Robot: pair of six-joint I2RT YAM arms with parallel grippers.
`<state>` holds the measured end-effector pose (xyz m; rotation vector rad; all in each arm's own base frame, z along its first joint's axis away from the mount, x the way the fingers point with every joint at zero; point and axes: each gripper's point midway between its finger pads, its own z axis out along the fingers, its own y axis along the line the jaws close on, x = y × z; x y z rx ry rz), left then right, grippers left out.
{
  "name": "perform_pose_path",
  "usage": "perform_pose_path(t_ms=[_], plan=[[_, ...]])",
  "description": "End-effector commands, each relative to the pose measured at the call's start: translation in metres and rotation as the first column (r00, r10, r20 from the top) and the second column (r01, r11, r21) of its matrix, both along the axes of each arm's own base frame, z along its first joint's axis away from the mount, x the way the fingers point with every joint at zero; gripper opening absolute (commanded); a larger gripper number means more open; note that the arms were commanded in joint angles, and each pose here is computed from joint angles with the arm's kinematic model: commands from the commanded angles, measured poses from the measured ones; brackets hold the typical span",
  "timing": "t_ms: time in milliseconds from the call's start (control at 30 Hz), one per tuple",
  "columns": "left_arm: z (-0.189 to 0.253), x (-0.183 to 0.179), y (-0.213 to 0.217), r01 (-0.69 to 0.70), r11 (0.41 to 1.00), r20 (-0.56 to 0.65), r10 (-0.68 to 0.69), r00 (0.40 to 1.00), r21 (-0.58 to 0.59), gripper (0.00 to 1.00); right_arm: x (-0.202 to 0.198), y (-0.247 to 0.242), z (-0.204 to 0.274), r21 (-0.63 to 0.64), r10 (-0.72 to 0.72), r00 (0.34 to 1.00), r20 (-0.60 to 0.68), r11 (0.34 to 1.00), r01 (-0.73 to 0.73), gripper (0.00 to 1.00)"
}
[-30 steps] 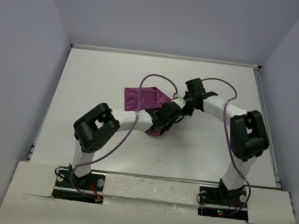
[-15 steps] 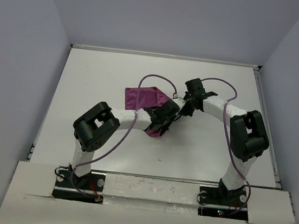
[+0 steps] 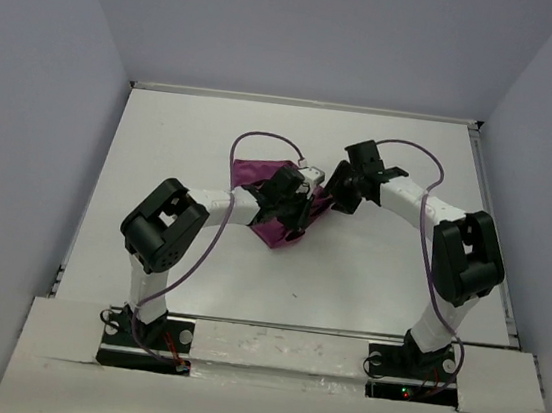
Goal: Fold the napkin, place the utensils inside, and roll it up
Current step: Roll the napkin at the center of the board.
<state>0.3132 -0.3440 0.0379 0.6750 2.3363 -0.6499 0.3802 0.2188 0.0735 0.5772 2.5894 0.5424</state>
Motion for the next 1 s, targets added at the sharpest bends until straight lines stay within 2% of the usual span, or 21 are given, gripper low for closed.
perform_pose_path(t_ms=[0,67,300,533,700,833,967], plan=[[0.02,-0.006,-0.007,0.033,0.992,-0.051,-0.04,0.998,-0.121,0.0,0.02,0.004,0.051,0.03,-0.017,0.989,0.144,0.999,0.013,0.61],[0.02,-0.008,-0.007,0.035,0.989,-0.069,-0.045,0.997,-0.141,0.0,0.021,0.003,0.061,0.029,-0.014,0.986,0.165,1.0,0.01,0.64],[0.024,-0.002,0.004,-0.01,0.975,-0.132,-0.02,0.991,-0.222,0.0,0.03,-0.026,0.092,-0.026,-0.069,0.967,0.244,0.997,0.078,0.65],[0.023,0.003,0.011,-0.052,0.957,-0.2,-0.007,0.98,-0.286,0.0,0.029,-0.039,0.093,-0.046,-0.085,0.966,0.246,0.994,0.099,0.65],[0.025,0.008,0.02,-0.094,0.929,-0.253,0.0,0.967,-0.357,0.0,0.025,-0.032,0.085,-0.035,-0.043,0.974,0.222,0.998,0.052,0.63],[0.018,0.01,0.027,-0.129,0.922,-0.305,0.013,0.952,-0.364,0.0,0.018,-0.016,0.079,0.016,0.047,0.975,0.216,0.999,-0.052,0.62],[0.014,0.013,0.031,-0.154,0.913,-0.344,0.015,0.939,-0.379,0.0,0.016,-0.001,0.079,0.074,0.108,0.962,0.25,0.989,-0.13,0.55]])
